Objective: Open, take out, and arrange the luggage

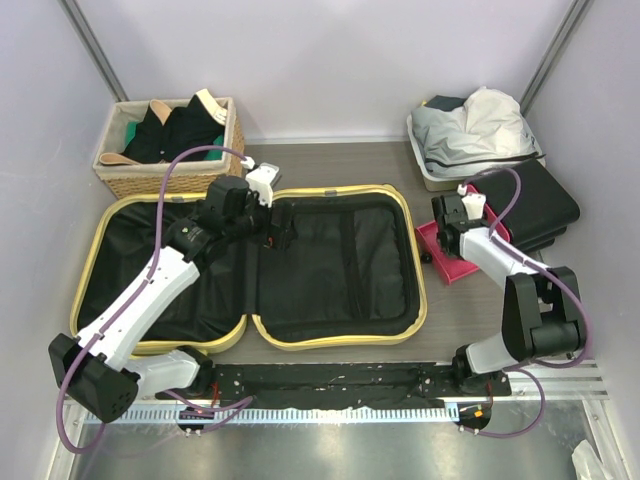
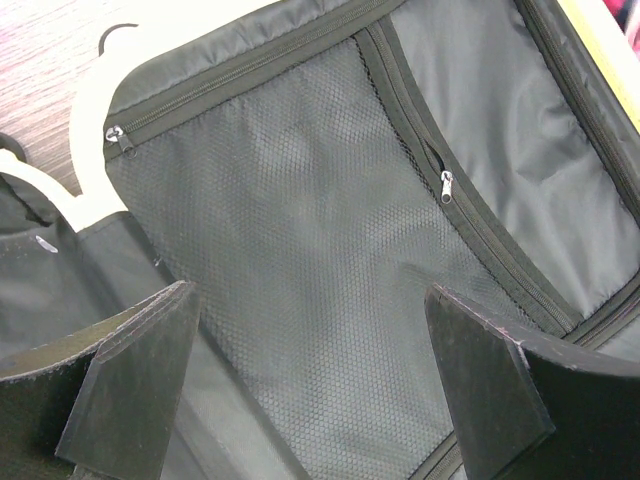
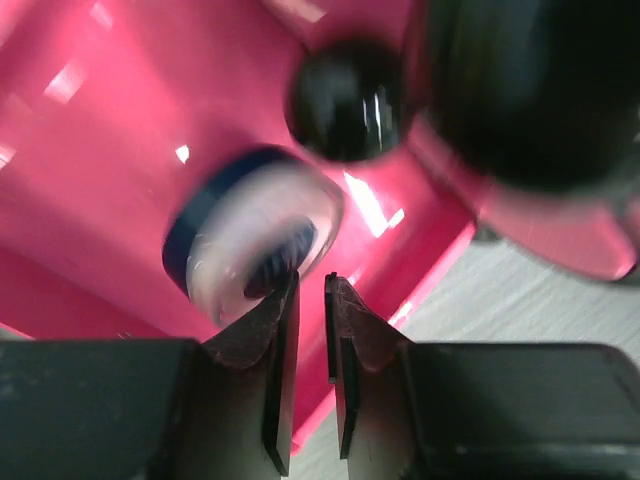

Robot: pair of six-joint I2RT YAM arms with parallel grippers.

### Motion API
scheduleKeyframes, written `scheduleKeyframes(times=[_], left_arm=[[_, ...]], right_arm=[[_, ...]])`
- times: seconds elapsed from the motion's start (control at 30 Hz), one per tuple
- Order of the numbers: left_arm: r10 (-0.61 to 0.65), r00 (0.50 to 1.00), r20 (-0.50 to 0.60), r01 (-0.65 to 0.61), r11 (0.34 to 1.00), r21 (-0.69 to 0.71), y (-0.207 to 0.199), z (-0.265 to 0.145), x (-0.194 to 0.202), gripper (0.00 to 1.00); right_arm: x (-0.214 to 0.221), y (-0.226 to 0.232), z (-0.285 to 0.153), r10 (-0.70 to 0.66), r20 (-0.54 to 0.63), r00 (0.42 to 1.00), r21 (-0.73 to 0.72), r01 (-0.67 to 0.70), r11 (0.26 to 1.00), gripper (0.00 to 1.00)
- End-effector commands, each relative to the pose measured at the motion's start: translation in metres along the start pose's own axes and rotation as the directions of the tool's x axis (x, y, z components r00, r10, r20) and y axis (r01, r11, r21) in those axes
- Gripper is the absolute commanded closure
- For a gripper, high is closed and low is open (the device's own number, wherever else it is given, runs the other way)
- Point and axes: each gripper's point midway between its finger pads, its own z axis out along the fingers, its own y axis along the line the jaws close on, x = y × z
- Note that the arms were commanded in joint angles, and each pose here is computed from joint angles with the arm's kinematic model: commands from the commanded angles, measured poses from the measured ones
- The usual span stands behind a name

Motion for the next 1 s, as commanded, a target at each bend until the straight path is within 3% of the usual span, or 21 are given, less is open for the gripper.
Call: scheduleKeyframes(times=[0.0,0.2,0.5,0.7,0.83,0.97], left_arm=[[-0.009,1.000,0.026,0.008,1.000,0.026,-0.005,-0.002,-0.006,0.00],[-0.009,1.000,0.020,0.009,1.000,0.021,-0.004,-0.002,-0.005,0.00],[-0.017,1.000,0.004,0.017,0.999,0.045,-0.008,0.003,-0.002,0.00],[-0.020,1.000,0.001,0.020,0.999,0.045,-0.007,0.004,-0.001,0.00],[-0.019,1.000,0.003,0.019,0.999,0.043,-0.007,0.004,-0.001,0.00],[-0.018,1.000,-0.003,0.018,0.999,0.042,-0.007,0.005,0.000,0.00]], right_arm=[[-0.064,0.010,-0.018,0.057,0.154,0.986,-0.057,-0.049,0.997,0.76],[-0.069,0.022,-0.051,0.118,0.166,0.979,-0.242,-0.075,0.967,0.71],[0.011,0.059,-0.055,0.090,-0.059,0.994,-0.467,-0.108,0.877,0.75],[0.030,0.065,-0.043,0.077,-0.116,0.990,-0.451,-0.121,0.884,0.80],[0.029,0.045,-0.021,0.140,-0.087,0.986,-0.287,-0.159,0.945,0.83],[0.021,0.039,-0.008,0.234,-0.044,0.971,-0.201,-0.238,0.950,0.85]])
